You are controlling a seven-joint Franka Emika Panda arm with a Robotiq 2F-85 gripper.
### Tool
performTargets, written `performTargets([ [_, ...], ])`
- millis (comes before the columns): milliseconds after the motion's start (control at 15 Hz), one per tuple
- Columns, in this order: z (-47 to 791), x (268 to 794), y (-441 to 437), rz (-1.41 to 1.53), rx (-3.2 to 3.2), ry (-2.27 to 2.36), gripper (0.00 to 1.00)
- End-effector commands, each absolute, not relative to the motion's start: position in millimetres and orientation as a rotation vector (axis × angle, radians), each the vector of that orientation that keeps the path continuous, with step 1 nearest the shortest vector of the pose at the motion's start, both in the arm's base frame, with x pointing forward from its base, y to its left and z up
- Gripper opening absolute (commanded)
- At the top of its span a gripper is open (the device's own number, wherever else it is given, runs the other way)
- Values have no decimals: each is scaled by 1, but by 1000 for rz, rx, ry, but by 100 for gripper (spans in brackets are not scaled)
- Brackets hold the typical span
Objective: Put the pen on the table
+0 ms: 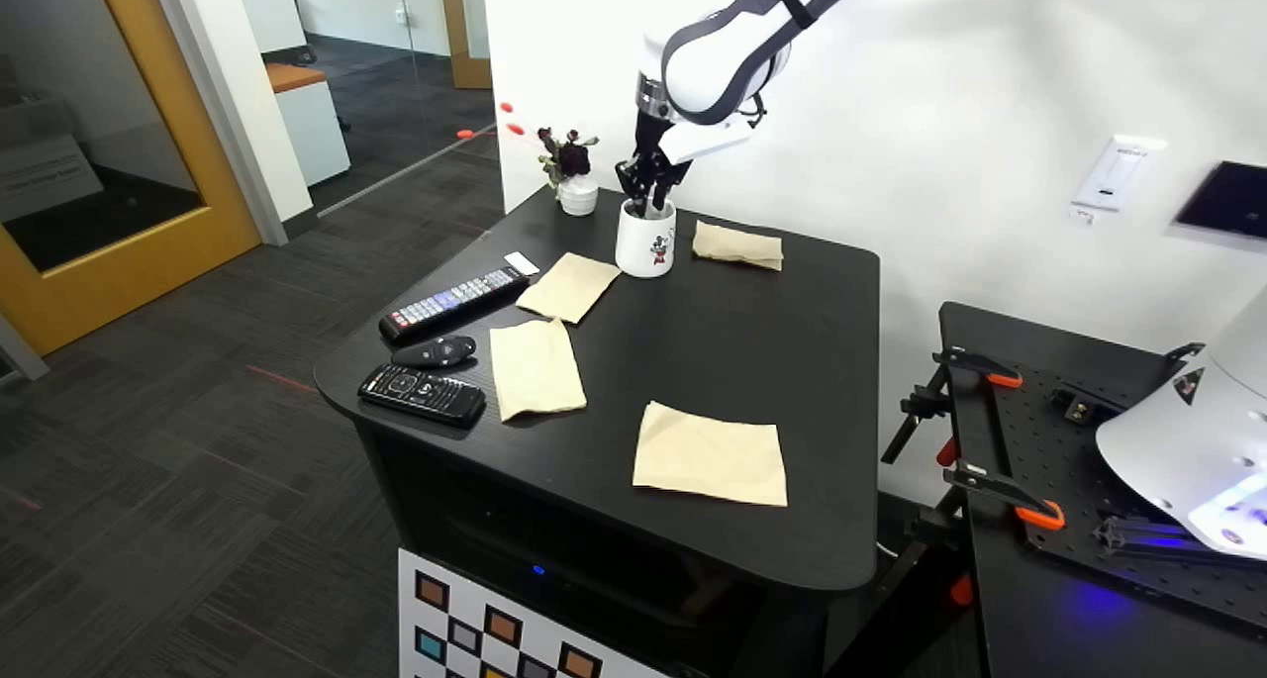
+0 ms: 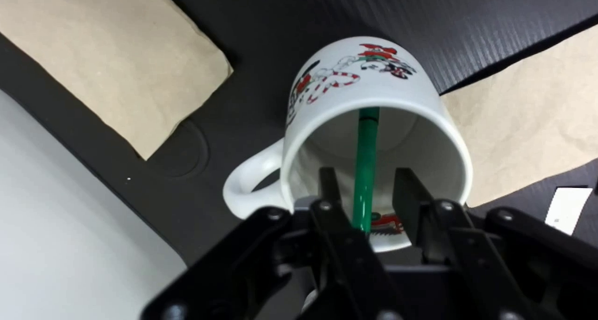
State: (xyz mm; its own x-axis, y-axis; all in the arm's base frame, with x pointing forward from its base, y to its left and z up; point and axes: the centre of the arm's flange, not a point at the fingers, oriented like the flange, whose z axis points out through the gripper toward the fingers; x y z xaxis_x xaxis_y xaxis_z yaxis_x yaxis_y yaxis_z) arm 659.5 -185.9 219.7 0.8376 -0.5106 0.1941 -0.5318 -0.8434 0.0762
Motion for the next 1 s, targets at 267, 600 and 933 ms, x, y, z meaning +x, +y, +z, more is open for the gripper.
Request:
performTargets([
  [267, 207, 675, -189, 210, 2935, -783, 34],
  [600, 204, 680, -191, 202, 2933, -782, 39],
  [933, 213, 688, -203, 218, 2919, -801, 34],
])
